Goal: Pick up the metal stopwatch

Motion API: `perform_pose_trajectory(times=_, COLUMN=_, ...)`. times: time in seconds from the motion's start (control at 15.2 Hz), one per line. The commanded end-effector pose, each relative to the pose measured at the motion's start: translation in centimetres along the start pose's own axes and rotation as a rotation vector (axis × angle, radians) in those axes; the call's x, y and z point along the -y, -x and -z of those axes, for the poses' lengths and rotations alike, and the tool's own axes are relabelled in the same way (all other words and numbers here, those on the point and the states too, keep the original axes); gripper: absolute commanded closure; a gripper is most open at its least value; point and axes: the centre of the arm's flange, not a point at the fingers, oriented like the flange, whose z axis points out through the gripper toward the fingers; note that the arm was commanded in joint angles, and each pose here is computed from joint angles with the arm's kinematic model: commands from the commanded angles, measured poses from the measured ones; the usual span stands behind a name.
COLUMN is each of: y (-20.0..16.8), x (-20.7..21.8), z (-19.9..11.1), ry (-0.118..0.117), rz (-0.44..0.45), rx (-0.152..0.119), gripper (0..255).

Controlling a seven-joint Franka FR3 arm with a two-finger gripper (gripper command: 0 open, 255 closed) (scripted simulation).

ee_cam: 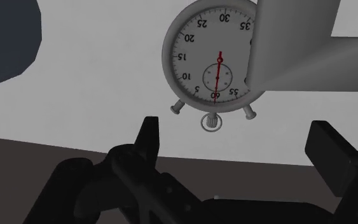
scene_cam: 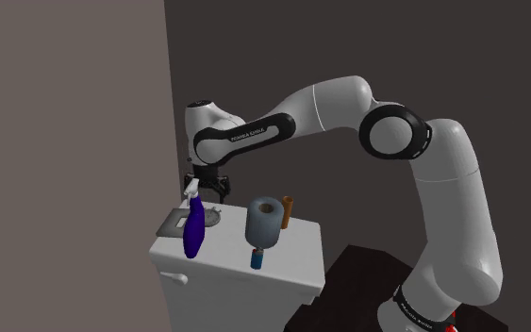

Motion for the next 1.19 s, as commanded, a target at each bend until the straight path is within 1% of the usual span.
perform_pose_trajectory(times=0.0, y=-1.6, x=-0.7, z=-1.7, ry=0.012, rz=-0.034, rx=-0.001, gripper=0)
perform_pose_trajectory(times=0.2, y=-1.6, x=-0.6, z=-3.3, ry=0.012, rz=-0.034, rx=-0.001, gripper=0)
perform_pose_trajectory(times=0.4, y=-1.6, x=-0.6, z=-3.6, ry=0.012, rz=-0.034, rx=-0.001, gripper=0)
perform_pose_trajectory(times=0.46, y=-1.2, x=-0.4, z=-3.4, ry=0.012, rz=-0.034, rx=-0.001, gripper=255)
perform_pose_trajectory(times=0.59, y=-1.4, x=-0.2, z=-3.6, ry=0.012, rz=-0.034, rx=-0.001, gripper=255)
perform_pose_trajectory(times=0.73, y=-1.5, x=-0.3, z=-3.1, ry=0.012, rz=-0.035, rx=-0.001, gripper=255)
perform_pose_trajectory(times=0.99, y=-1.4, x=0.1, z=-3.7, ry=0.012, rz=-0.035, rx=-0.001, gripper=255)
perform_pose_trajectory(times=1.06, y=-0.1, x=0.6, z=-2.7, ry=-0.006, rz=-0.021, rx=-0.004, gripper=255)
perform_pose_trajectory(times=1.12, y=-0.1, x=0.6, z=-2.7, ry=-0.006, rz=-0.021, rx=-0.004, gripper=0)
